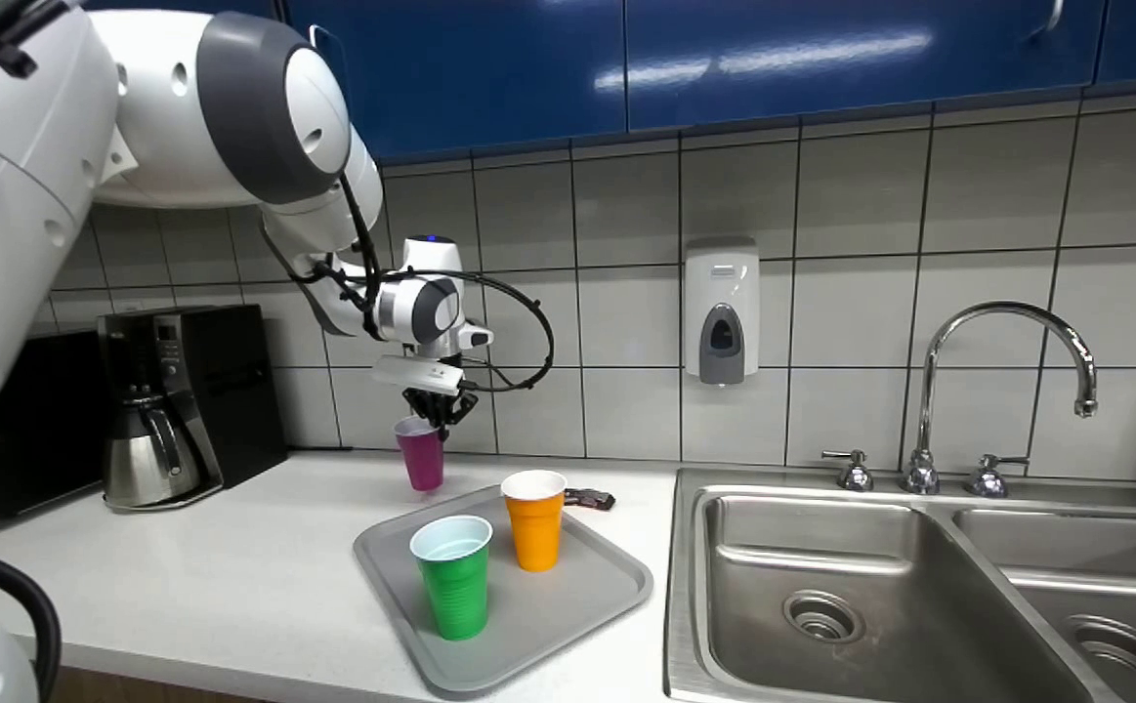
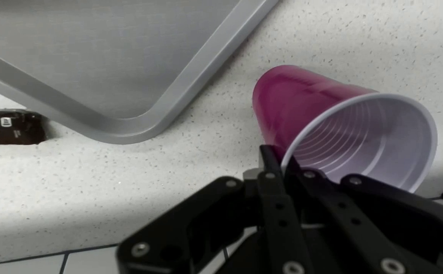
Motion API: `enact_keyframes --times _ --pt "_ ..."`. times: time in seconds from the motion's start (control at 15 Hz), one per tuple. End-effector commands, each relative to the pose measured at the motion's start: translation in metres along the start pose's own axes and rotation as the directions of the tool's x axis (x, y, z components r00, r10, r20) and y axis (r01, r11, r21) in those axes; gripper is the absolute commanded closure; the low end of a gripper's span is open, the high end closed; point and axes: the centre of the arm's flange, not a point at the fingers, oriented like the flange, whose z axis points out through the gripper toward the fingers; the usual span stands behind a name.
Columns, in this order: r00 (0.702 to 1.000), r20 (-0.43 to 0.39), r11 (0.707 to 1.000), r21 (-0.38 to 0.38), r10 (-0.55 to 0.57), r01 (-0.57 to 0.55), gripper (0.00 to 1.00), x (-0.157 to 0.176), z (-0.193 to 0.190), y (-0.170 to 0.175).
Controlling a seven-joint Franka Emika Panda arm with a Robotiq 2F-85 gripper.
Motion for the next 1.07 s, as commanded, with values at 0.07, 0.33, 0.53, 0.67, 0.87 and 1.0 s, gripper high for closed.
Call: enact_keyframes --times 0.07,0.33,0.53,0.67,0.87,1.0 --pt "0.997 0.017 0.996 0.048 -0.070 0.069 0.99 -0.020 -0.027 0.012" --pt "0.991 0.033 0.988 0.077 -0.133 0.131 0.99 -0.030 -0.034 0.027" --pt "0.982 0.046 0.980 0.092 -0.184 0.179 0.99 -0.038 -0.040 0.040" --pt "0.976 0.054 0.974 0.093 -0.213 0.207 0.99 -0.042 -0.043 0.048" --pt "0.964 0.055 0.963 0.087 -0.261 0.256 0.99 -0.050 -0.045 0.056" --pt "0.952 0.065 0.952 0.095 -0.299 0.292 0.99 -0.055 -0.046 0.057"
